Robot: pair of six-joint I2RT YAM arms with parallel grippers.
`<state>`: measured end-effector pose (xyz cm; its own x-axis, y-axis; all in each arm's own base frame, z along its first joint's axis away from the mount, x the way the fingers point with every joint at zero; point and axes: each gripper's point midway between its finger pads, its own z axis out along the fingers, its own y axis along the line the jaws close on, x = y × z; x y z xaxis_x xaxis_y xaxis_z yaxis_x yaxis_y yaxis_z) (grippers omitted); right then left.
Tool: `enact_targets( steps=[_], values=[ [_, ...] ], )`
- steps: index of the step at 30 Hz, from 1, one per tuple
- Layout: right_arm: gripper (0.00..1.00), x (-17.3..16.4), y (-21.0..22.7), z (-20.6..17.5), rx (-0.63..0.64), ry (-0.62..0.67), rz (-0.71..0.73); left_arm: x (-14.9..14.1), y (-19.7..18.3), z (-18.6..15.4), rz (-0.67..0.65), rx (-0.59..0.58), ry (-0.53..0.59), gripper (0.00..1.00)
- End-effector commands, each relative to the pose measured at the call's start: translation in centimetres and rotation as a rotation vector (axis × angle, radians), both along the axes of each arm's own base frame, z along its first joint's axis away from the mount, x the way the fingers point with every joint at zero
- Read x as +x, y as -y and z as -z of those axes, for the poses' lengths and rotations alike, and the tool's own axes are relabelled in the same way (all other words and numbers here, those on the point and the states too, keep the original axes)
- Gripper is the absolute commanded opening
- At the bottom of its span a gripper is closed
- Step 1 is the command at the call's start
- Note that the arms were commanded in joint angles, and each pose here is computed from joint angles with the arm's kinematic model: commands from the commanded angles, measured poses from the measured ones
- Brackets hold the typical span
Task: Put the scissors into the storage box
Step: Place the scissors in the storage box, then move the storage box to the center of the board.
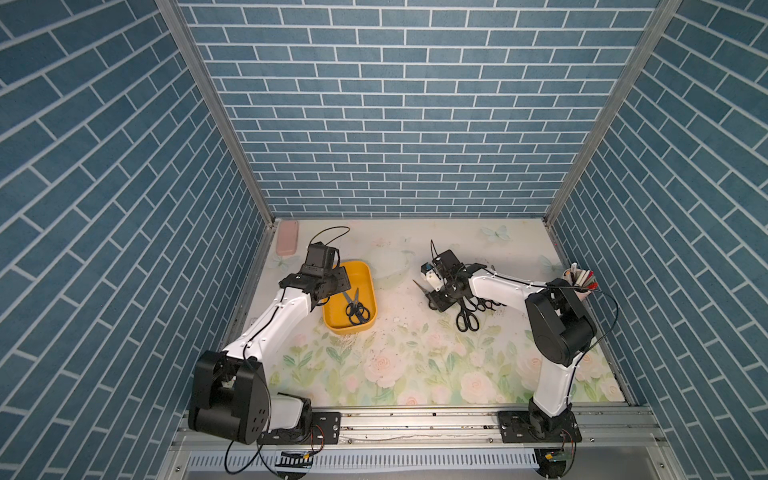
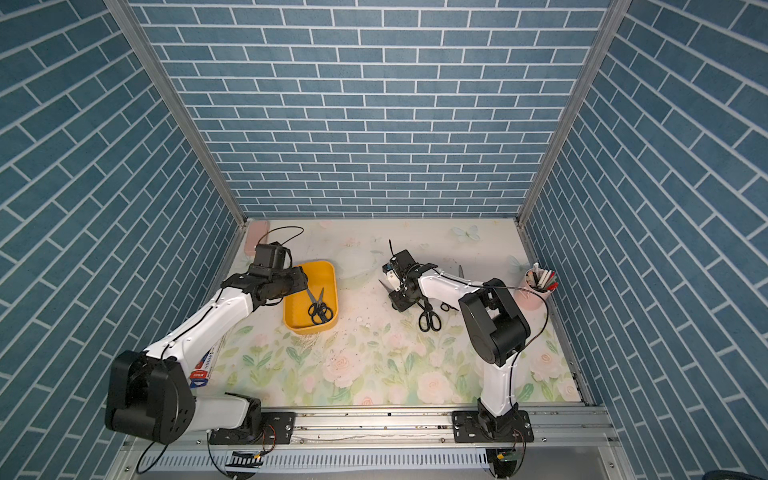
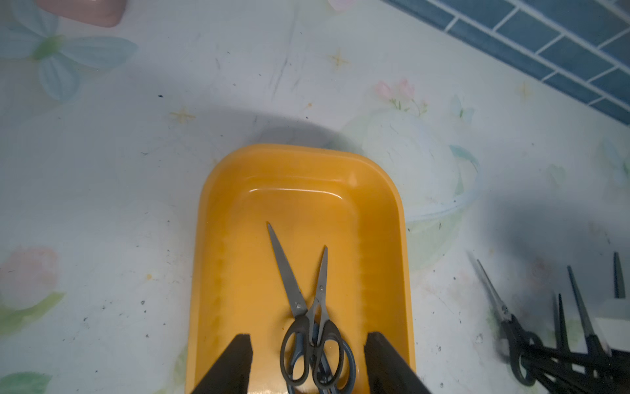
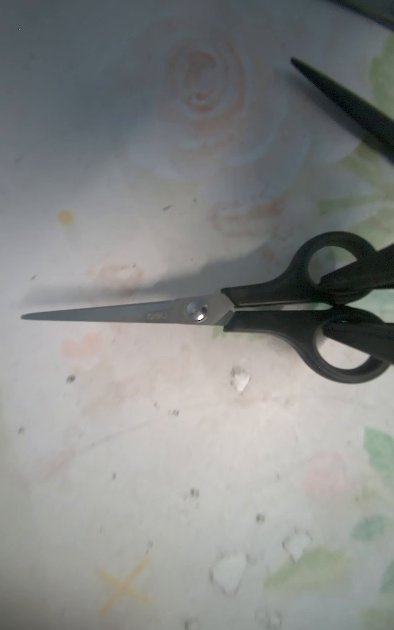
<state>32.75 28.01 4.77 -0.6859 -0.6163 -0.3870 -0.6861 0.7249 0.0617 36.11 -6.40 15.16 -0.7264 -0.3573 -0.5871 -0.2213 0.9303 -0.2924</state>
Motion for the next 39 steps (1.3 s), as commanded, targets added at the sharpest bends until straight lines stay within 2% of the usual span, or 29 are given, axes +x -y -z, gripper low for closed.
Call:
enact_targets(
  steps=[1, 5, 6, 9, 12, 14, 18, 21, 22, 23, 24, 25, 27, 29, 31, 34, 36, 39],
  values=[
    [0.0, -1.0, -3.2, -5.1, 0.12, 0.022, -0.01, 0.3, -2.8, -1.6, -0.135, -0.035, 0.089, 0.6],
    [0.0, -2.9, -8.4, -8.9, 0.26, 0.038, -0.094, -1.0, -6.6, -1.8, -0.277, -0.109, 0.141, 0.6],
    [0.0, -3.6, -9.9, -9.5, 0.293, 0.026, -0.125, -1.3, -7.4, -1.5, -0.303, -0.118, 0.14, 0.63],
    [0.0, -6.0, -14.5, -10.0, 0.356, -0.029, -0.224, -1.7, -8.1, -0.6, -0.314, -0.102, 0.107, 0.64],
    [0.0, -7.5, -18.1, -9.0, 0.35, -0.053, -0.275, -1.9, -8.2, 0.4, -0.319, -0.089, 0.068, 0.63],
    [0.0, -7.1, -20.1, -8.3, 0.348, -0.05, -0.244, -2.1, -8.2, 0.5, -0.321, -0.094, 0.07, 0.63],
    [0.0, -4.4, -21.8, -7.8, 0.358, -0.006, -0.123, -2.6, -9.1, -0.4, -0.35, -0.063, 0.106, 0.56],
    [0.0, -3.0, -23.1, -6.9, 0.353, -0.01, -0.07, -2.8, -9.1, 0.0, -0.339, -0.051, 0.091, 0.53],
    [0.06, -2.9, -23.4, -6.6, 0.35, -0.025, -0.053, -2.8, -9.0, 0.4, -0.331, -0.049, 0.075, 0.53],
    [0.26, -2.8, -23.5, -6.2, 0.341, -0.036, -0.043, -2.8, -8.9, 0.9, -0.323, -0.048, 0.059, 0.53],
    [0.4, -2.8, -23.4, -6.1, 0.332, -0.041, -0.039, -2.7, -8.5, 1.3, -0.298, -0.053, 0.05, 0.53],
    [0.48, -2.8, -23.3, -6.3, 0.329, -0.035, -0.041, -2.6, -8.0, 1.7, -0.268, -0.063, 0.043, 0.53],
    [0.58, -2.8, -22.7, -8.4, 0.35, 0.018, -0.047, -2.4, -6.6, 3.0, -0.19, -0.086, 0.008, 0.53],
    [0.67, -2.7, -21.9, -12.7, 0.42, 0.1, -0.049, -2.4, -5.7, 4.6, -0.138, -0.075, -0.048, 0.53],
    [0.69, -2.5, -20.5, -16.3, 0.45, 0.175, -0.044, -2.6, -4.8, 6.4, -0.095, -0.079, -0.111, 0.51],
    [0.69, -1.4, -15.3, -19.2, 0.384, 0.273, 0.047, -2.5, -2.8, 7.9, -0.009, -0.118, -0.152, 0.46],
    [0.69, -0.3, -9.4, -17.9, 0.341, 0.26, 0.168, -2.1, -1.6, 8.2, 0.039, -0.094, -0.151, 0.45],
    [0.68, -0.1, -0.3, -12.4, 0.265, 0.164, 0.339, -1.3, -0.1, 8.4, 0.086, -0.1, -0.141, 0.4]
  ],
)
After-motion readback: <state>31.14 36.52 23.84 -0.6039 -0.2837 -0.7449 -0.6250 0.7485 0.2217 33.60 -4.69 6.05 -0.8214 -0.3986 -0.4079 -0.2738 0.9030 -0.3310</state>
